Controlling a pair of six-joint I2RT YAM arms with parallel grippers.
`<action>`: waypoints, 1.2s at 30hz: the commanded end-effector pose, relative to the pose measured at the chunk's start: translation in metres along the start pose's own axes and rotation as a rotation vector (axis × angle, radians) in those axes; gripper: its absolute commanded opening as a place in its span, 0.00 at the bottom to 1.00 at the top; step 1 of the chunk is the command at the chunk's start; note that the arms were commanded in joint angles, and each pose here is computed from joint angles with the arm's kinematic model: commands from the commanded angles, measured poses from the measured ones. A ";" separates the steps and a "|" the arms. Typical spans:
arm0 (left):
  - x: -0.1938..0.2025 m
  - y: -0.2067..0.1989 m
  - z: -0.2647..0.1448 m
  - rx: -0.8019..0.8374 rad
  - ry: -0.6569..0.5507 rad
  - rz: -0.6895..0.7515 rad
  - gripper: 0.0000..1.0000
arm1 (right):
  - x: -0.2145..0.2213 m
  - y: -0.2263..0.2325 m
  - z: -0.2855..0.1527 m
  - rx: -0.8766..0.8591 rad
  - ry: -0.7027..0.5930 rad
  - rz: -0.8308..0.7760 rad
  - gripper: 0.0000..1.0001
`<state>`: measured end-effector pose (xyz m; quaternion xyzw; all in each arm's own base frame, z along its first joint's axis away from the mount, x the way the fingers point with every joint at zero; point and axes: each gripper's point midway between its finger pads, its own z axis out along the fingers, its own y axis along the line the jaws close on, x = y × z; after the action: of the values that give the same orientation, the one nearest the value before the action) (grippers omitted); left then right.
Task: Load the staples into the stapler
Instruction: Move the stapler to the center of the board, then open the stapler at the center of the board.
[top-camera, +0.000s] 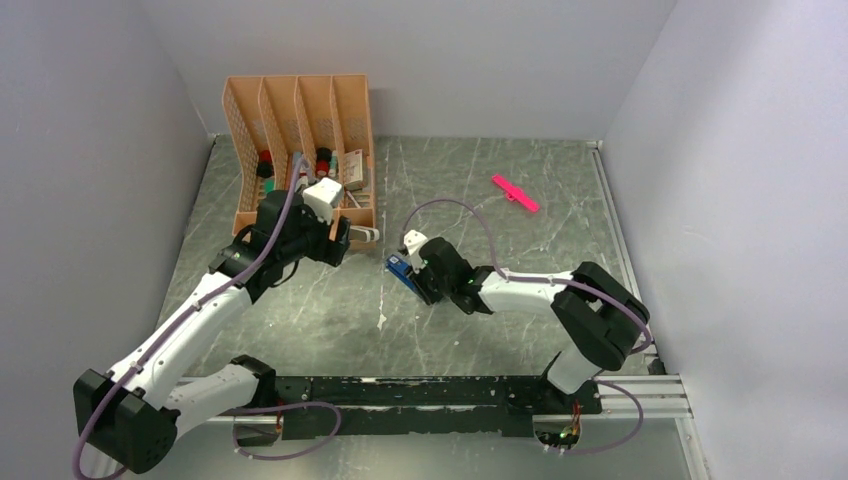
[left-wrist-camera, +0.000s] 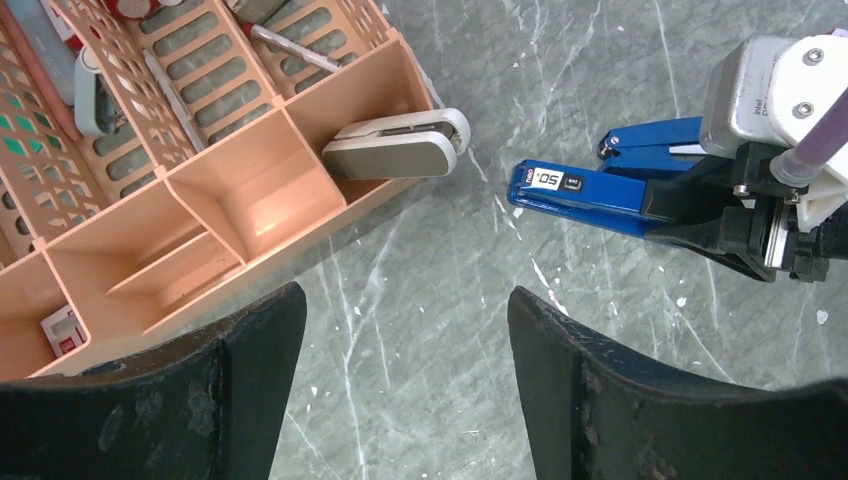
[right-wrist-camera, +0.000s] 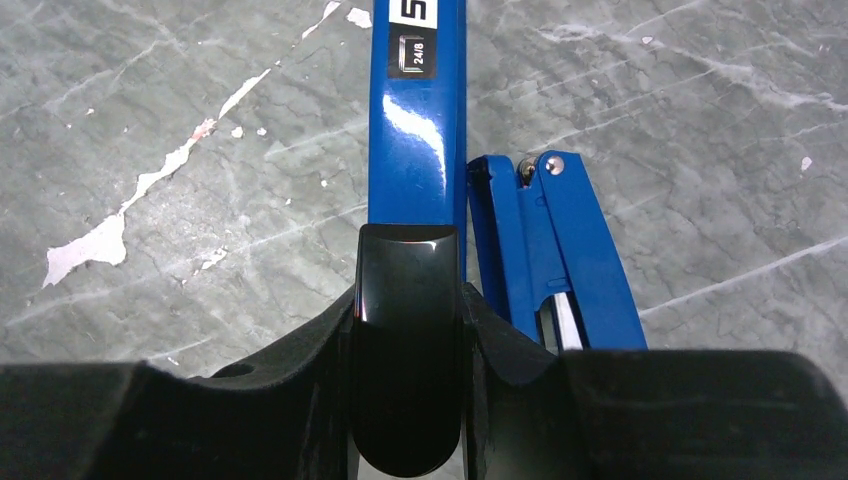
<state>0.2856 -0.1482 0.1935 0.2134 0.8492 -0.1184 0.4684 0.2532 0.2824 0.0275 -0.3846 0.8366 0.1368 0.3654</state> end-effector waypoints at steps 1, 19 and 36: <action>-0.024 -0.008 -0.003 0.052 -0.071 0.064 0.78 | -0.006 0.001 -0.003 -0.033 0.002 -0.059 0.27; -0.015 -0.039 -0.004 0.242 -0.131 0.195 0.83 | -0.026 0.079 -0.022 -0.312 -0.114 -0.250 0.67; -0.012 -0.123 0.013 0.672 -0.122 0.550 0.72 | -0.059 -0.056 -0.146 0.270 -0.759 0.530 0.76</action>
<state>0.2573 -0.2319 0.1859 0.4716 0.7264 -0.2258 0.4460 0.2241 0.2410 0.1612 -0.2012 0.7309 0.2537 0.6008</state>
